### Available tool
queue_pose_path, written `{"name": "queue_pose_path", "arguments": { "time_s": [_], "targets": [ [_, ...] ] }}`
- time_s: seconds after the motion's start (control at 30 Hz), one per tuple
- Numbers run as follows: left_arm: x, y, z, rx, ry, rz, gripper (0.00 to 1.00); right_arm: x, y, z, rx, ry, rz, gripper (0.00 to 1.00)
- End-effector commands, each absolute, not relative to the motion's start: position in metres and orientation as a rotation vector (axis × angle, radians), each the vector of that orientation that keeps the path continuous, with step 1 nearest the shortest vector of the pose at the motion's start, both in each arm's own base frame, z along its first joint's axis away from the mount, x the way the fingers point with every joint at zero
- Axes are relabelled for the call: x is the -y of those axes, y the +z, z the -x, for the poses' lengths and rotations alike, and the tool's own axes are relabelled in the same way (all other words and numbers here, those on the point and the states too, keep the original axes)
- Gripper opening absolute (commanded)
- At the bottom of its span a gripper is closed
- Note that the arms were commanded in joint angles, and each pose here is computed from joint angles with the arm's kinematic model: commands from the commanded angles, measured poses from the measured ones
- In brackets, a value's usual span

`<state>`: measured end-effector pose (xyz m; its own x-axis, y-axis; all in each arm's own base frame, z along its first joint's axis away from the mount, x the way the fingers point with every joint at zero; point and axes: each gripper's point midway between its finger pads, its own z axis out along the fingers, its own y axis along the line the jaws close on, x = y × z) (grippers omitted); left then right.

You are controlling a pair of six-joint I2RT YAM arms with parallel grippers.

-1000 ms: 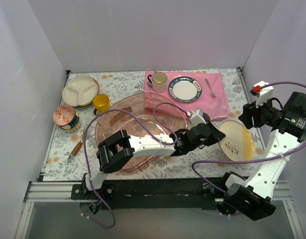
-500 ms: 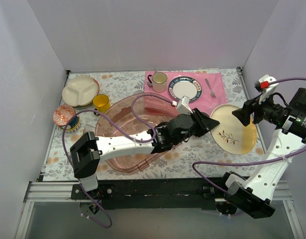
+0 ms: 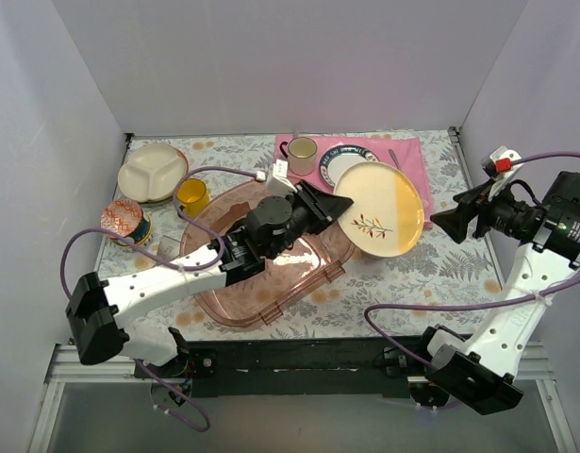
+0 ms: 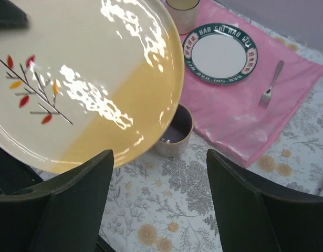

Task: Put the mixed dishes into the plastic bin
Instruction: Place the plate in the plastic bin.

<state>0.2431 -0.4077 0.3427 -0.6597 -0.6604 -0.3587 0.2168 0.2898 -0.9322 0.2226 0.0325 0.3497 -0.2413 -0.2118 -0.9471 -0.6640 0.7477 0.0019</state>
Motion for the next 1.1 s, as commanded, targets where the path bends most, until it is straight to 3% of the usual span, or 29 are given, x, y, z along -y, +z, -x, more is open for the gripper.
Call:
{"name": "queue_pose_path", "arguments": {
  "time_s": [0.0,0.4,0.77,1.07],
  "targets": [
    [0.348,0.456,-0.224,-1.479,-1.664,0.402,0.00,-0.038,0.332,-0.223,-1.792,0.566,0.680,0.80],
    [0.248,0.476,-0.207,-1.385,-1.446,0.387,0.00,-0.046,0.274,-0.237,-1.811,0.724,0.635,0.82],
    [0.184,0.423,-0.204,-1.513,-1.145,0.477,0.00,-0.048,0.226,-0.247,-1.811,0.772,0.532,0.81],
    [0.183,0.358,-0.216,-1.646,-0.993,0.532,0.00,-0.044,0.197,-0.247,-1.794,0.687,0.533,0.81]
  ]
}}
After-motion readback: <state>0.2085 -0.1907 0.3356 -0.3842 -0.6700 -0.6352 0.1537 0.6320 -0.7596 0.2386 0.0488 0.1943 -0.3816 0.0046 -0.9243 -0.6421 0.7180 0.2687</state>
